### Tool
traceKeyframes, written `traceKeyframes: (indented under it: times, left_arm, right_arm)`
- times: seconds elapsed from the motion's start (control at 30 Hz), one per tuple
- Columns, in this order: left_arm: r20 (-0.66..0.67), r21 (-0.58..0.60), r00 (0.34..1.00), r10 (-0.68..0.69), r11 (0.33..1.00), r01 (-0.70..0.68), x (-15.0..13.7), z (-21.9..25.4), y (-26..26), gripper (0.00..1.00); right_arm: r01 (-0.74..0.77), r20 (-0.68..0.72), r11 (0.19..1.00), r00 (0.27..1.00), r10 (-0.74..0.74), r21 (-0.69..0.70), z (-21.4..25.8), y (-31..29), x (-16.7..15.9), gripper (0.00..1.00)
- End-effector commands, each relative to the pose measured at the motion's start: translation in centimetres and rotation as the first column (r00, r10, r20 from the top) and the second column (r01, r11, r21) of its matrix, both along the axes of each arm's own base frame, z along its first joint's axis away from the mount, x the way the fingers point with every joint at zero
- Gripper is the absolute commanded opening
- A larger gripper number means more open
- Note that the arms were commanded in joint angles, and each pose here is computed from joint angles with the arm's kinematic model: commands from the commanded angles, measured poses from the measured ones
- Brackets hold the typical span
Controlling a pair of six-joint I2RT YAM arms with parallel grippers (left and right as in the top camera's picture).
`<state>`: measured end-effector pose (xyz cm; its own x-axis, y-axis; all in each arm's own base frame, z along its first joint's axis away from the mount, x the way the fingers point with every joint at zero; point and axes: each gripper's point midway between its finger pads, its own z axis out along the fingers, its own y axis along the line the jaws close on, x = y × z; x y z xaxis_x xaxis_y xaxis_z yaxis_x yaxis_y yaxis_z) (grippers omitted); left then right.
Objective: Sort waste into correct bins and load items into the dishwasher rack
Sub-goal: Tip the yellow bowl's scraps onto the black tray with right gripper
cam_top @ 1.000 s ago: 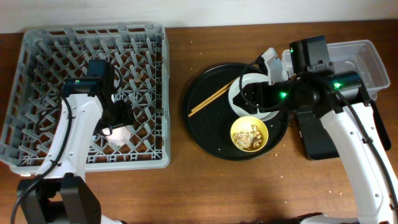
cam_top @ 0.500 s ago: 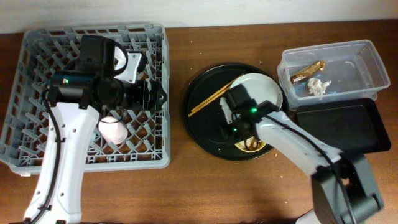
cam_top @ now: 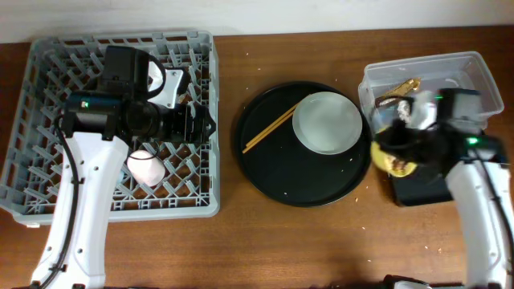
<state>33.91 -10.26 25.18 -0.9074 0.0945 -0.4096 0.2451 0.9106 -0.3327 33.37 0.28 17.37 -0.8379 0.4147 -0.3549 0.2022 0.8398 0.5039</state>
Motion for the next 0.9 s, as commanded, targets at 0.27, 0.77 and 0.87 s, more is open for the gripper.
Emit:
traceKeyframes:
  times: [0.27, 0.77, 0.87]
  left_arm:
    - [0.029, 0.003, 0.999, -0.02, 1.0, 0.02, 0.0, 0.7, -0.1, 0.99]
    - [0.029, 0.003, 0.999, -0.02, 1.0, 0.02, 0.0, 0.7, -0.1, 0.99]
    - [0.029, 0.003, 0.999, -0.02, 1.0, 0.02, 0.0, 0.7, -0.1, 0.99]
  right_arm:
    - [-0.27, 0.544, 0.847, 0.839, -0.026, 0.457, 0.6, -9.0, -0.9, 0.04]
    - [-0.174, 0.424, 0.799, 0.899, -0.109, 0.575, 0.2, -8.6, -2.3, 0.04]
    - [-0.073, 0.269, 0.758, 0.953, -0.138, 0.649, -0.9, -8.2, -2.6, 0.04]
